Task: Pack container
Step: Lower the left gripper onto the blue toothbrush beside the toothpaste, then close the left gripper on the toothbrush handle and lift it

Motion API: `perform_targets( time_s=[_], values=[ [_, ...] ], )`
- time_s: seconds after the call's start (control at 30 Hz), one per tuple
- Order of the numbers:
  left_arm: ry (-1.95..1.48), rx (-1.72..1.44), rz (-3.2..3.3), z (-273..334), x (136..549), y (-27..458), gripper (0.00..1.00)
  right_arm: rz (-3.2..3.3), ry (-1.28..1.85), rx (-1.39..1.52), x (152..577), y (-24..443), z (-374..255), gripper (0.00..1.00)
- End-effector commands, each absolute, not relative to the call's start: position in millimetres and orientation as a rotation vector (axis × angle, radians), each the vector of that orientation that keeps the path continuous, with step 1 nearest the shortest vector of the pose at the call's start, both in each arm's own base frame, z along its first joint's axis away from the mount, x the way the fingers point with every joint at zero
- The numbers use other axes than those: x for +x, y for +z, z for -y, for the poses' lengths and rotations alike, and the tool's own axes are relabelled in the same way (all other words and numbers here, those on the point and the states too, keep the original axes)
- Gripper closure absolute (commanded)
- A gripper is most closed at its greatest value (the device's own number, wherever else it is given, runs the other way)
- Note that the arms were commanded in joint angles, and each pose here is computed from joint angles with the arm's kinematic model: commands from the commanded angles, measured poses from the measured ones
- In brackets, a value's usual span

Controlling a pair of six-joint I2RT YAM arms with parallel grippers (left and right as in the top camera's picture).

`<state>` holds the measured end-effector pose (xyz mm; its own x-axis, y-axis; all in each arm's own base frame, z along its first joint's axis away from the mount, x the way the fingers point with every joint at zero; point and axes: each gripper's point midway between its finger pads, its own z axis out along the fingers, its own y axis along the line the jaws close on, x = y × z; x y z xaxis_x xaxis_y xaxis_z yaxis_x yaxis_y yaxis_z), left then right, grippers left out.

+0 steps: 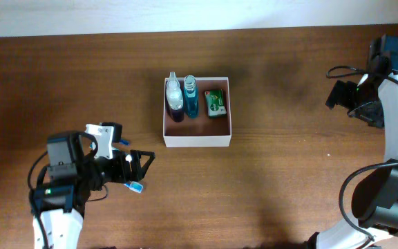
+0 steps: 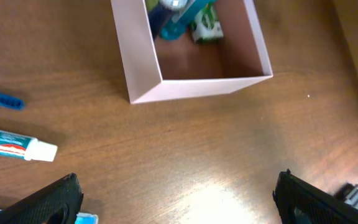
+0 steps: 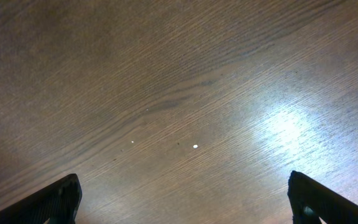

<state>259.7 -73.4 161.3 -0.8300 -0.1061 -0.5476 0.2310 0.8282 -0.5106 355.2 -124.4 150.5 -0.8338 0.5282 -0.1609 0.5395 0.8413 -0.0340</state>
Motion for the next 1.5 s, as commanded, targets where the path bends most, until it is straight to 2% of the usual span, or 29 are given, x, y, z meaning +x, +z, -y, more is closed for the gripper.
perform_targets(
  time_s=[0.0,0.13,0.17,0.3,0.4,0.47,0.7,0.83,1.1,1.27,1.47],
  values=[
    [-0.777,0.032,-2.486,68.6,265.3,149.7,0.01,-2.879,-0.140,0.862,352.1,147.0,128.3,0.01],
    [-0.499,-0.481,-2.666,22.6,260.5,109.7,0.01,-2.879,-0.140,0.861,352.2,147.0,128.4,0.01],
    [-0.355,-0.766,-2.692,1.6,250.0,95.6,0.01,-2.879,-0.140,0.861,352.2,147.0,128.4,0.01],
    [-0.218,-1.005,-2.671,-17.1,244.0,83.6,0.02,-2.879,-0.140,0.862,352.1,147.0,128.3,0.01],
    [-0.216,-1.076,-2.668,-17.9,244.9,77.6,0.10,-2.879,-0.140,0.862,352.2,147.0,128.4,0.01],
    [-0.218,-1.108,-2.665,-18.1,247.3,73.7,0.20,-2.879,-0.140,0.862,352.1,147.0,128.3,0.01],
    [-0.246,-1.169,-2.666,-16.3,259.1,58.3,0.21,-2.879,-0.140,0.862,352.1,147.0,128.3,0.01],
    [-0.281,-1.193,-2.718,-10.2,260.4,42.7,0.26,-2.879,-0.140,0.861,352.1,147.0,128.3,0.01],
    [-0.324,-1.280,-2.875,4.0,241.0,14.5,0.25,-2.879,-0.140,0.861,352.2,147.0,128.4,0.01],
    [-0.279,-1.324,-2.945,4.8,222.1,11.8,0.25,-2.879,-0.140,0.861,352.2,147.0,128.4,0.01],
    [-0.211,-1.316,-2.940,-2.5,221.5,10.2,0.25,-2.879,-0.140,0.861,352.1,147.0,128.3,0.01]
  ],
)
